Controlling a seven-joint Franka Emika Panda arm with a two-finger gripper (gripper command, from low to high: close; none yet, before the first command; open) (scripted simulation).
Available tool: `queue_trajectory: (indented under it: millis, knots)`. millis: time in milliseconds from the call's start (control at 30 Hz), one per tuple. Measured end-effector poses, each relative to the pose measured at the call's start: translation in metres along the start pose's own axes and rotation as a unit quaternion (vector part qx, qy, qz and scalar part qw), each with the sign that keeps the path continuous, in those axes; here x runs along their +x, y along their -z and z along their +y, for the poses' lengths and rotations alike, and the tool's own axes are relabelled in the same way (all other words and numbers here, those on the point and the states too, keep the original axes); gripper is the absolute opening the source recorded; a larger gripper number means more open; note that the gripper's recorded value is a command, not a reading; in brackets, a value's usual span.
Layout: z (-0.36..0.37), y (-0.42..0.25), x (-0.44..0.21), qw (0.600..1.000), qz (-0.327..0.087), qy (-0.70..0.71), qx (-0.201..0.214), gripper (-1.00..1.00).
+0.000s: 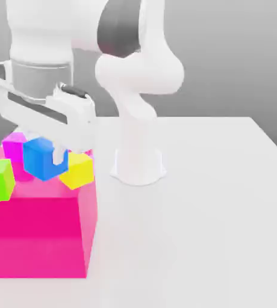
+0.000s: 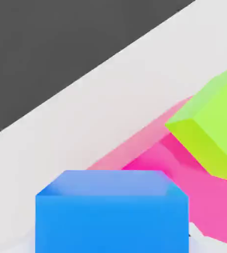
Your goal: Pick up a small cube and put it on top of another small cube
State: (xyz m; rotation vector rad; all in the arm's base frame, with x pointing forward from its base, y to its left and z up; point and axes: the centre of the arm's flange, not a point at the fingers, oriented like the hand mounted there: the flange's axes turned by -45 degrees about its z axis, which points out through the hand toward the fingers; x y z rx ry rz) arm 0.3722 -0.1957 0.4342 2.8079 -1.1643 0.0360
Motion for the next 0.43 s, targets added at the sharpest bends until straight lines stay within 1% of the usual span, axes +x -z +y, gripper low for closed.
queue_trajectory:
  millis: [67,167,300,333,433]
  knots:
    - [0.047,0.012,-0.004,0.997,-0.011,-0.076,0.008,-1.0]
    - [0.106,0.016,-0.019,0.98,-0.033,-0.192,0.03,-1.0]
    - [0.115,-0.033,-0.025,0.973,-0.039,-0.223,0.037,-1.0]
    - [0.115,-0.042,-0.026,0.973,-0.039,-0.224,0.037,1.0]
    - [0.115,-0.042,-0.026,0.973,-0.039,-0.224,0.037,1.0]
